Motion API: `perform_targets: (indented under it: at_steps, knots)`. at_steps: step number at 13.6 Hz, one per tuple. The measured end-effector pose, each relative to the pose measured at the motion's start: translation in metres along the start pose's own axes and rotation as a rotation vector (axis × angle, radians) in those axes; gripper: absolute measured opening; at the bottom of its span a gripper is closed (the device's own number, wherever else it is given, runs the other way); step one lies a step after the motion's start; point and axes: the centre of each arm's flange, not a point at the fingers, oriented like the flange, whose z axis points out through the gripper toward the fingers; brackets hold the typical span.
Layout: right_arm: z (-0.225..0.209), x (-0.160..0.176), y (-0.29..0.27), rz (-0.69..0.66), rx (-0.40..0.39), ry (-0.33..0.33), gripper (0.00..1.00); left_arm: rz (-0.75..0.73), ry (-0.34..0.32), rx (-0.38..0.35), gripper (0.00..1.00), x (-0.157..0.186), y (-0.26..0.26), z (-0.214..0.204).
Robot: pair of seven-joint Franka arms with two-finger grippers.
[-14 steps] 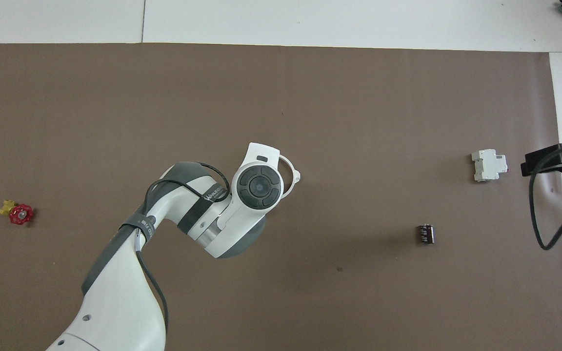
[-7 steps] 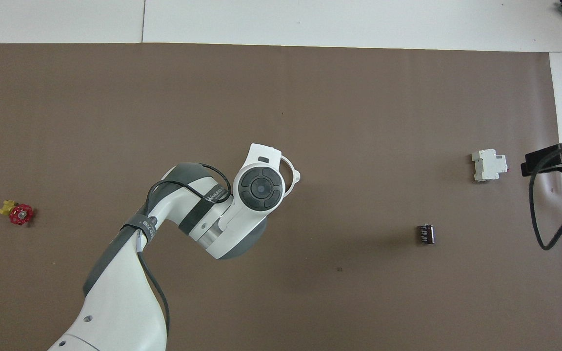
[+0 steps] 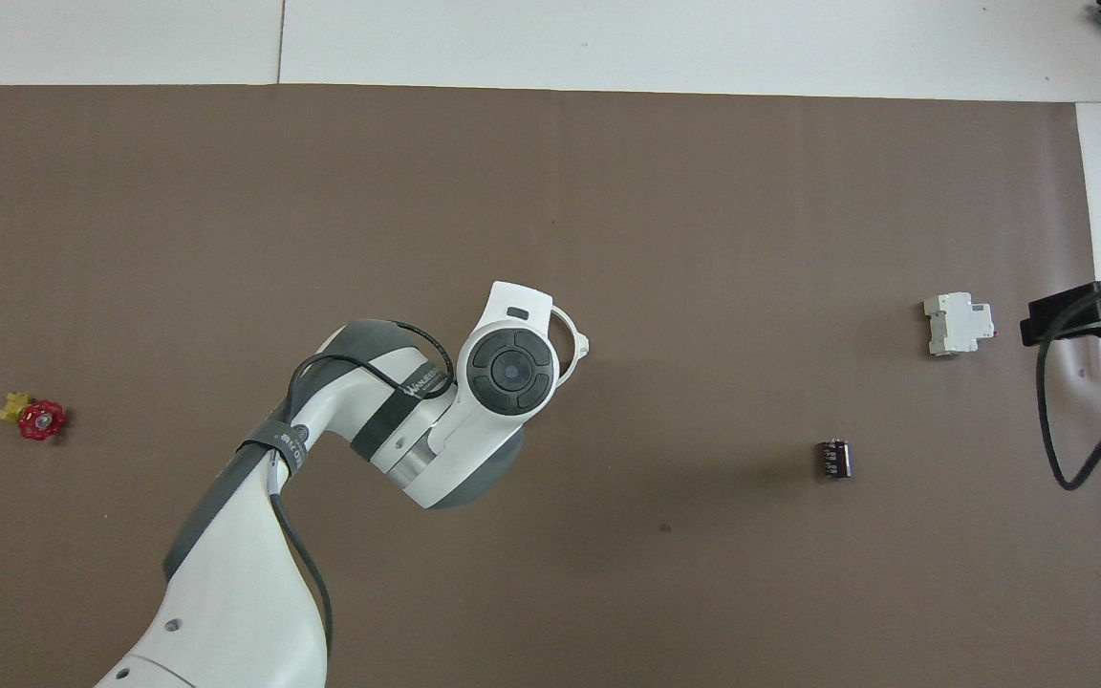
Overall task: Assemble drain pipe with both arms
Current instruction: 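Press the held half onto the placed half with the left gripper, then open the left gripper and lift it off the joined ring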
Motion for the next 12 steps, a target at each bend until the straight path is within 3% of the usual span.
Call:
perform_targets:
  at_steps: [4,5,12]
  knots:
    - [0.0,0.0,0.0,0.0,0.0,0.0,1.0,0.0,0.001,-0.002,0.07,0.0,0.0002,-0.0001]
    - [0.0,0.0,0.0,0.0,0.0,0.0,1.0,0.0,0.001,-0.002,0.12,0.0,0.0002,-0.0001]
    - [0.0,0.0,0.0,0.0,0.0,0.0,1.0,0.0,0.0,-0.001,0.95,0.0002,-0.0002,0.0003]
